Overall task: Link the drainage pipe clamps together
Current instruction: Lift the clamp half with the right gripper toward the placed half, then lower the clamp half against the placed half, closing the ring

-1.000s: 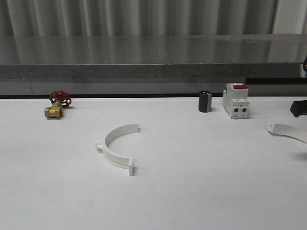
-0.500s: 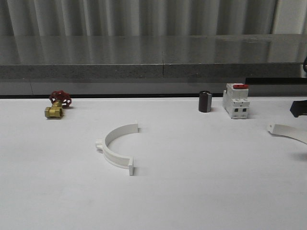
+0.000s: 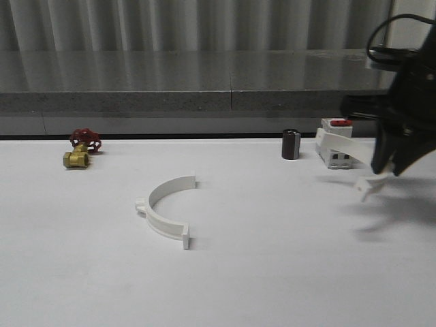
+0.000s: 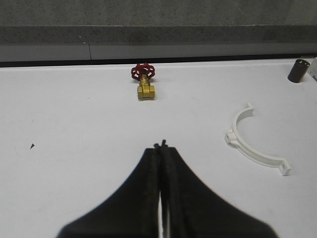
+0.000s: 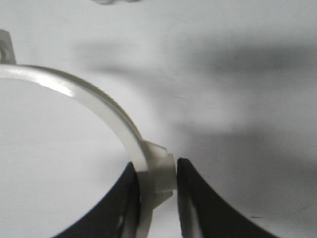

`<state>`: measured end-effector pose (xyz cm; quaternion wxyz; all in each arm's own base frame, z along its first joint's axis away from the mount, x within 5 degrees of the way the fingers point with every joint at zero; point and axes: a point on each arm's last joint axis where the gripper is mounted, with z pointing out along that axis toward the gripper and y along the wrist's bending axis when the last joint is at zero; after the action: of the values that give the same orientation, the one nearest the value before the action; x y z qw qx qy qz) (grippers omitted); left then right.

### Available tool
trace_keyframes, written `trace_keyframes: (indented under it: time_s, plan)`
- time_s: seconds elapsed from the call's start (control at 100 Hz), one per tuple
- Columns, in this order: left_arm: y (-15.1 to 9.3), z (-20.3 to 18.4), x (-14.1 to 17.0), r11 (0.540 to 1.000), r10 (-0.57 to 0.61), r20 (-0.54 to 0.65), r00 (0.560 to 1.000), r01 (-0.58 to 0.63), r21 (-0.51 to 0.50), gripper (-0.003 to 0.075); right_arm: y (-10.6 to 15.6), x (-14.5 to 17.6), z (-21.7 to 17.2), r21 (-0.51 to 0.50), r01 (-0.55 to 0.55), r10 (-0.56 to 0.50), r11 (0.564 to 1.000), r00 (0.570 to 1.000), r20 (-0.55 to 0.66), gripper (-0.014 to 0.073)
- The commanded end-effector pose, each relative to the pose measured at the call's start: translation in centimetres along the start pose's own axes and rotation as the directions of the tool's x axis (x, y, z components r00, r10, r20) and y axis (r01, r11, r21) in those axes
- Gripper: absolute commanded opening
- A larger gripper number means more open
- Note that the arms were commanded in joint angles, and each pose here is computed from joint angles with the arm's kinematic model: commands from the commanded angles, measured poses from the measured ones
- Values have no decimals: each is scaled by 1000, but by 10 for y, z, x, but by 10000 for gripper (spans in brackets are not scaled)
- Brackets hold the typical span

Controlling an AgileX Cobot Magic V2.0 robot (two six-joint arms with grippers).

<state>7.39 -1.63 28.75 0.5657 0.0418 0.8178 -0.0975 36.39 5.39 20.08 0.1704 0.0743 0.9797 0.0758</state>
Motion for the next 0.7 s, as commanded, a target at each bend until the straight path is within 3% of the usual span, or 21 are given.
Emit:
trace_keyframes:
  time_s: [0.0,0.29,0.69]
  plan:
    - [-2,-4,-15,1000,1,95,995,-2,12,-20,26,-8,-29,-35,-27,31,999,994,105,24]
    - [-2,-4,-15,1000,1,95,995,-2,12,-20,86,5,-16,41,-52,47,998,992,121,24]
    - [-2,-4,-15,1000,1,95,995,-2,12,-20,146,21,11,17,-25,23,1000,995,93,24]
